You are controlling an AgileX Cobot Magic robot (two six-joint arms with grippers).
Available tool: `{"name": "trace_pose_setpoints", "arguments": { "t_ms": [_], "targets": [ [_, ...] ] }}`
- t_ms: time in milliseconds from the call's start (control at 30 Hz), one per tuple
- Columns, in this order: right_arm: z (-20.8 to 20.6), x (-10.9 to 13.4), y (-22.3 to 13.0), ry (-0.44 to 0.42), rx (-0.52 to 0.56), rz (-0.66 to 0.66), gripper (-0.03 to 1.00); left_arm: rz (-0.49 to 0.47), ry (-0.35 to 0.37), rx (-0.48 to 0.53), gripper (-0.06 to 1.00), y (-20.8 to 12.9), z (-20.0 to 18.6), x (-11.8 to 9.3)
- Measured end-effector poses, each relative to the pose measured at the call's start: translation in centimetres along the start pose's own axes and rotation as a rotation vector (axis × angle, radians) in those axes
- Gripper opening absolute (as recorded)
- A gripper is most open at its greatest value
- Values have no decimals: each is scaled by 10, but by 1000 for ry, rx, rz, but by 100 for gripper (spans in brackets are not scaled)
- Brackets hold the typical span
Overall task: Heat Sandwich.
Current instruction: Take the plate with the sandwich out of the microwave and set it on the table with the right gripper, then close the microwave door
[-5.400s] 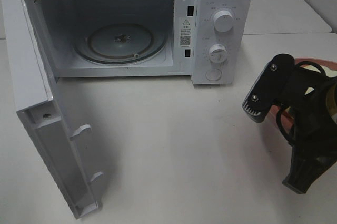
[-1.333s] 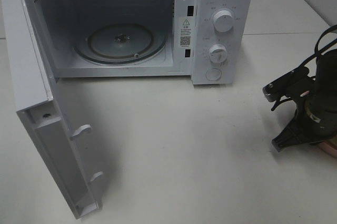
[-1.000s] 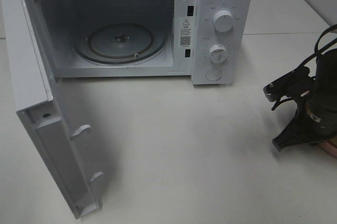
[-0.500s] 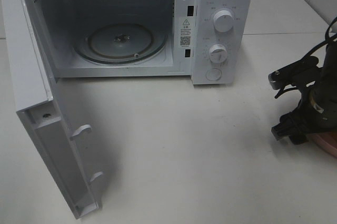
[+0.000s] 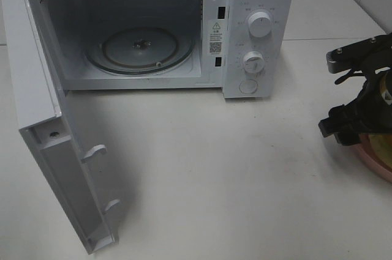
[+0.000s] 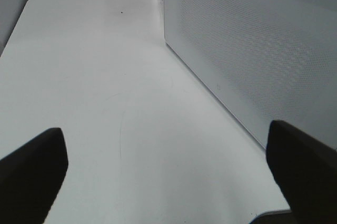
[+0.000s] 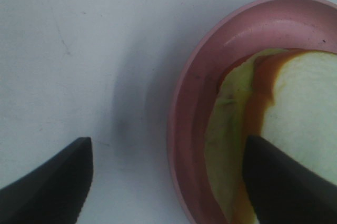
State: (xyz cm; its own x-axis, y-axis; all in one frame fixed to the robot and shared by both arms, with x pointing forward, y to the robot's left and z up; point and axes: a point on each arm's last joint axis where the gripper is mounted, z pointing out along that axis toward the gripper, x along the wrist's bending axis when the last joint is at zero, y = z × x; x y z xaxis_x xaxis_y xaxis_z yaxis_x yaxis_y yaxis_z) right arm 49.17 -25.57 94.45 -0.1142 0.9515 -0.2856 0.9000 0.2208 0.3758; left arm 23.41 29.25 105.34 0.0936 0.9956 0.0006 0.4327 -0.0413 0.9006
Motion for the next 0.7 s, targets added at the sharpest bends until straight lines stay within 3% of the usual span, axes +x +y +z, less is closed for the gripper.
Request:
{"name": "trace_pose_setpoints", "arguments": {
  "t_ms": [333,700],
  "targets": [
    [-34,-6,-5,62,-26,41,76,0,0,0,97,0,0,0],
    [-83,-12,-20,189,-63,44,76,0,0,0,97,0,0,0]
  ]
}}
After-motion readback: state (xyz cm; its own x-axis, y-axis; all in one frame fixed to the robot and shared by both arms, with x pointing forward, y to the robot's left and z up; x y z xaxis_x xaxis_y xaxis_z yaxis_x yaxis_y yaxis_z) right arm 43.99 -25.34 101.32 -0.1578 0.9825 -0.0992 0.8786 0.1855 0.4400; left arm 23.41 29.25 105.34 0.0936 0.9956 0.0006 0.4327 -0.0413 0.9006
